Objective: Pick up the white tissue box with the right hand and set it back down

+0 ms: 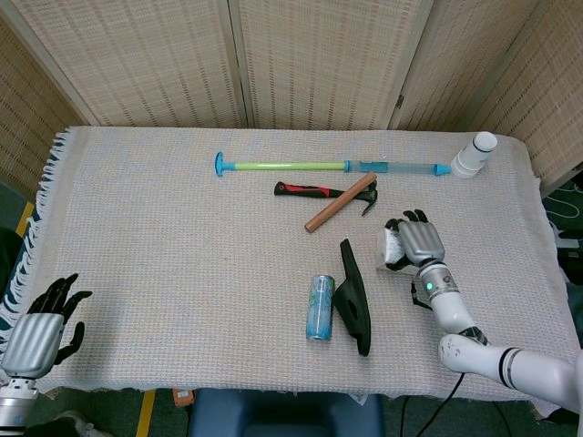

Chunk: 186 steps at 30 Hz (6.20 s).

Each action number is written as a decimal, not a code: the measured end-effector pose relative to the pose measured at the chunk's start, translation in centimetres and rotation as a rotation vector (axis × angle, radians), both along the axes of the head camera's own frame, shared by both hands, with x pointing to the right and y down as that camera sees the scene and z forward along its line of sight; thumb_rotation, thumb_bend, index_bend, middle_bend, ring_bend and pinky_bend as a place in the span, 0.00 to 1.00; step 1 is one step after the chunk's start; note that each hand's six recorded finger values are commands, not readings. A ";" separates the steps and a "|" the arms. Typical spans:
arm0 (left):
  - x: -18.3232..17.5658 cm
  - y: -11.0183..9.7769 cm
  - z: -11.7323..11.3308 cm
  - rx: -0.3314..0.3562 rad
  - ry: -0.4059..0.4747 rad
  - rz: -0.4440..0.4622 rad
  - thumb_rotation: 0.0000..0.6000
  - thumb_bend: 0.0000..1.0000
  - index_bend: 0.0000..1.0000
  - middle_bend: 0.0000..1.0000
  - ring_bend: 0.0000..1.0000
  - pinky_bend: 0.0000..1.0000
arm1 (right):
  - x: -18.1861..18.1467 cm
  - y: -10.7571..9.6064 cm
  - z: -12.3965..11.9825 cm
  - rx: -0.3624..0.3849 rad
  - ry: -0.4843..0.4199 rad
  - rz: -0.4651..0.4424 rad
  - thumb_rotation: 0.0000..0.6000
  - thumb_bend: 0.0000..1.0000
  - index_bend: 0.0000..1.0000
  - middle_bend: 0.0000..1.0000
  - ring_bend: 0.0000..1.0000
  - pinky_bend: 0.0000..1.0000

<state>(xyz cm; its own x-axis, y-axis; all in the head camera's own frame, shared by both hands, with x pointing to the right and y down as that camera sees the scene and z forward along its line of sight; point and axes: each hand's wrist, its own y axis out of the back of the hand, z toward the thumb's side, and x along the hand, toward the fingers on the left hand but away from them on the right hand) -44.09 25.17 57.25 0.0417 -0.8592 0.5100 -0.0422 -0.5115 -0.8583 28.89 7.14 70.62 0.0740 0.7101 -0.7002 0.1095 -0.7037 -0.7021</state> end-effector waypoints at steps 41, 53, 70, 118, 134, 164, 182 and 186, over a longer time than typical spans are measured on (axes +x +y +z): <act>-0.4 -0.1 0.9 -0.022 -0.024 -0.013 1.00 0.53 0.23 0.00 0.00 0.18 | 9.3 2.1 1.2 0.130 -1.056 0.481 1.00 0.25 0.49 0.51 0.28 0.00; -0.7 -0.1 1.4 -0.030 -0.037 -0.019 1.00 0.53 0.23 0.00 0.00 0.18 | 8.8 2.6 2.9 0.051 -0.999 0.467 1.00 0.26 0.49 0.51 0.28 0.00; -0.7 -0.1 1.6 -0.037 -0.049 -0.018 1.00 0.53 0.23 0.00 0.00 0.18 | 10.2 4.4 3.9 -0.005 -0.935 0.491 1.00 0.27 0.48 0.51 0.28 0.00; 0.0 0.0 0.7 -0.020 -0.030 -0.007 1.00 0.53 0.23 0.00 0.00 0.18 | 10.1 3.0 -2.5 0.104 -0.767 0.162 1.00 0.11 0.00 0.00 0.00 0.00; 0.0 -0.1 0.0 0.001 -0.020 -0.005 1.00 0.53 0.23 0.00 0.00 0.18 | 4.8 1.7 -10.1 0.091 -0.257 -0.035 1.00 0.11 0.00 0.00 0.00 0.00; -0.1 -0.1 0.1 -0.005 -0.022 -0.013 1.00 0.53 0.23 0.00 0.00 0.18 | 4.2 -0.4 -7.0 -0.133 0.044 -0.051 1.00 0.11 0.04 0.03 0.00 0.00; 0.0 0.0 0.0 -0.006 -0.017 -0.010 1.00 0.53 0.23 0.00 0.00 0.18 | 2.3 -0.2 -6.7 -0.140 0.064 -0.076 1.00 0.11 0.11 0.07 0.00 0.00; 0.0 -0.1 -0.1 -0.003 -0.014 -0.011 1.00 0.53 0.23 0.00 0.00 0.18 | 2.2 -0.2 -6.8 -0.135 0.067 -0.074 1.00 0.11 0.13 0.10 0.01 0.00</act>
<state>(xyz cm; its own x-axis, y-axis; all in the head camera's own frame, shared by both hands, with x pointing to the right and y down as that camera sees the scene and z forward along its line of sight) -44.13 25.10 57.17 0.0249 -0.8578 0.5134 -0.0356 -0.5140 -0.8571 31.14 6.97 63.85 0.0725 0.6035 -0.7941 0.0096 -0.7965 -0.6045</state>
